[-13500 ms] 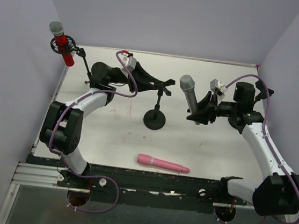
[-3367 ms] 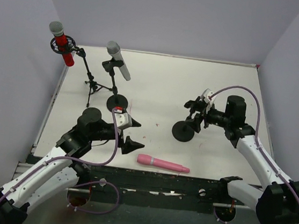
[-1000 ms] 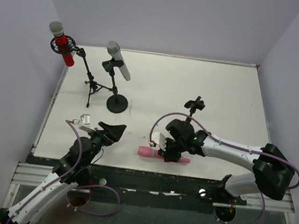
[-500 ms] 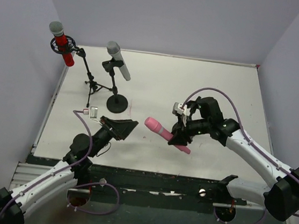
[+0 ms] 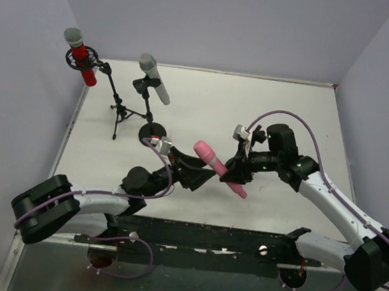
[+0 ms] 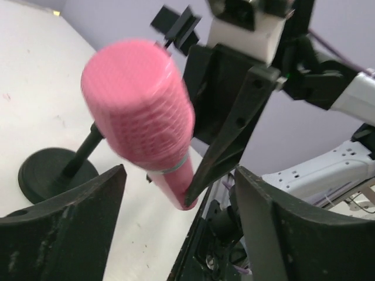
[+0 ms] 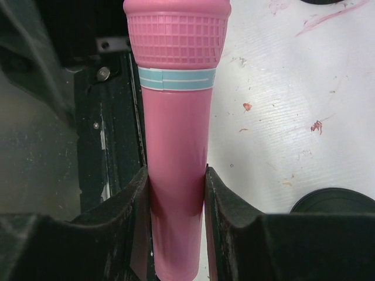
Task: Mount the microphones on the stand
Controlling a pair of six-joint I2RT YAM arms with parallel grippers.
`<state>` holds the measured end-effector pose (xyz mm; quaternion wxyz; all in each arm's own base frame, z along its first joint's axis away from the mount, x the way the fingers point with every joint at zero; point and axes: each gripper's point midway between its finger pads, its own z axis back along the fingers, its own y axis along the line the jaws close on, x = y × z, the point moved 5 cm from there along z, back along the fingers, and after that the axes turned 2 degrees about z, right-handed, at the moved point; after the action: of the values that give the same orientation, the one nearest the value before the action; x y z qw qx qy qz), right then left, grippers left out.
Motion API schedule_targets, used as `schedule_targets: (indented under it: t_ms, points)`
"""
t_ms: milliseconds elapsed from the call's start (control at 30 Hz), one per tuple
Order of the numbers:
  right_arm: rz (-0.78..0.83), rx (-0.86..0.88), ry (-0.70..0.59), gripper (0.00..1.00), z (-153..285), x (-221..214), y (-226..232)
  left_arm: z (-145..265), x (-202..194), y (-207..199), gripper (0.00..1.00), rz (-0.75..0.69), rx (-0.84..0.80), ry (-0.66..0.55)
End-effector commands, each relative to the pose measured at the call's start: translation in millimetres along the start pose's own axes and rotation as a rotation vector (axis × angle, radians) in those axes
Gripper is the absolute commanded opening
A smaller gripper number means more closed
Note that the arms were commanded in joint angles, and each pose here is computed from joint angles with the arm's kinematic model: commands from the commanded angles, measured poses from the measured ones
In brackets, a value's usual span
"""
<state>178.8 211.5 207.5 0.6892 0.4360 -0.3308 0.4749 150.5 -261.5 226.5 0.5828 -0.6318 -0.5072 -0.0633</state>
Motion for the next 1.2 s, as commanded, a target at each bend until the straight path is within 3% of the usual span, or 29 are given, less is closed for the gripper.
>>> schedule_targets:
  t_ms: [0, 200, 567, 700, 767, 833, 900, 933, 967, 1000, 1100, 1167]
  points:
    - [0.003, 0.041, -0.050, 0.12, 3.6, 8.2, 6.8, -21.0, 24.8, -22.4, 0.79, -0.056, -0.109, -0.215]
    - [-0.008, 0.070, -0.065, 0.12, 7.6, 8.5, 10.3, -35.1, 23.6, -15.3, 0.77, -0.076, -0.021, -0.276]
    - [-0.017, 0.071, -0.069, 0.13, 8.6, 7.8, 8.1, -48.1, 38.1, -31.2, 0.70, -0.061, -0.060, -0.330]
    - [-0.018, 0.073, -0.072, 0.13, 9.9, 7.7, 8.2, -49.8, 41.6, -33.1, 0.54, -0.057, -0.061, -0.343]
    - [-0.019, 0.073, -0.073, 0.13, 10.3, 7.2, 7.8, -49.4, 40.6, -31.7, 0.35, -0.054, -0.056, -0.342]
    - [-0.015, 0.079, -0.076, 0.14, 10.4, 7.9, 7.9, -48.5, 41.2, -32.0, 0.24, -0.054, -0.056, -0.344]
    - [-0.014, 0.086, -0.075, 0.16, 10.4, 6.8, 8.4, -47.6, 41.9, -33.9, 0.03, -0.068, -0.066, -0.342]
    - [-0.011, 0.087, -0.075, 0.18, 10.5, 6.6, 8.5, -47.1, 42.8, -35.9, 0.00, -0.081, -0.076, -0.342]
    - [-0.007, 0.089, -0.075, 0.20, 10.6, 6.2, 8.8, -46.0, 43.5, -36.9, 0.00, -0.092, -0.079, -0.342]
    - [0.004, 0.091, -0.072, 0.30, 11.3, 5.3, 9.1, -45.0, 43.7, -37.3, 0.00, -0.107, -0.084, -0.339]
    - [0.052, 0.095, -0.055, 0.70, 15.8, 5.5, 11.8, -39.3, 46.5, -39.4, 0.00, -0.138, -0.101, -0.326]
    - [0.094, 0.093, -0.039, 0.90, 20.5, 5.9, 14.4, -35.7, 45.9, -37.4, 0.00, -0.148, -0.105, -0.282]
